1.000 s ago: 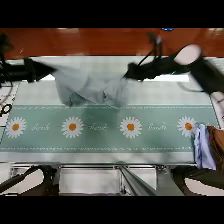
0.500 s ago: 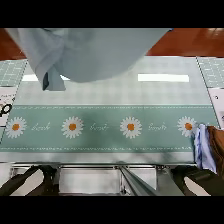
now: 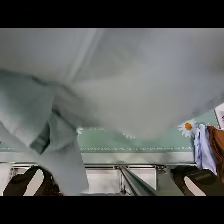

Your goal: Fold the shirts.

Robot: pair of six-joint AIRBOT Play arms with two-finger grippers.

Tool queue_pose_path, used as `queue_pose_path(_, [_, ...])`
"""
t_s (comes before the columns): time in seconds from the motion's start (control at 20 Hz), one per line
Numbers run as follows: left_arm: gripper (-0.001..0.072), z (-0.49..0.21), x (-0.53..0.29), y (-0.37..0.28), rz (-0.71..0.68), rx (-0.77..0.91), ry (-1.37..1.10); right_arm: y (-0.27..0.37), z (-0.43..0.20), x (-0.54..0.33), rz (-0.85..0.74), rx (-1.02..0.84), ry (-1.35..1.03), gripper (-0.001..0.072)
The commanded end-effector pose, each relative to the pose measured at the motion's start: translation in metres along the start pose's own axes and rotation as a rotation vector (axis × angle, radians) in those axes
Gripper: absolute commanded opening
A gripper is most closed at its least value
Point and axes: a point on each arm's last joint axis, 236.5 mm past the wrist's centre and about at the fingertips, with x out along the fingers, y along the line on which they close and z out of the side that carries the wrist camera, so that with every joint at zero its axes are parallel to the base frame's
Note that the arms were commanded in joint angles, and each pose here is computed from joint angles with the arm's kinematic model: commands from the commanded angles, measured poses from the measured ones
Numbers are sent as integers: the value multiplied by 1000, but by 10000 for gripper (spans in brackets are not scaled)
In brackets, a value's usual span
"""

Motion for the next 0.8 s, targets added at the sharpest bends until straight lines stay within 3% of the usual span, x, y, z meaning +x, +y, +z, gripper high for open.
queue_pose_path(0.0, [17, -39, 8, 12, -13, -122, 50, -2, -29, 7, -3, 27, 106, 22])
queue_pose_path(0.3, [17, -177, 84, 100, -132, -496, 215, 7, -129, 105, 90, 134, 382, 22])
queue_pose_path(0.55, [17, -302, 156, 246, 135, -744, 330, -19, -232, 221, 41, 211, 625, 21])
queue_pose_path(0.75, [17, -346, 200, 319, 172, -867, 381, -62, -287, 327, -32, 322, 668, 21])
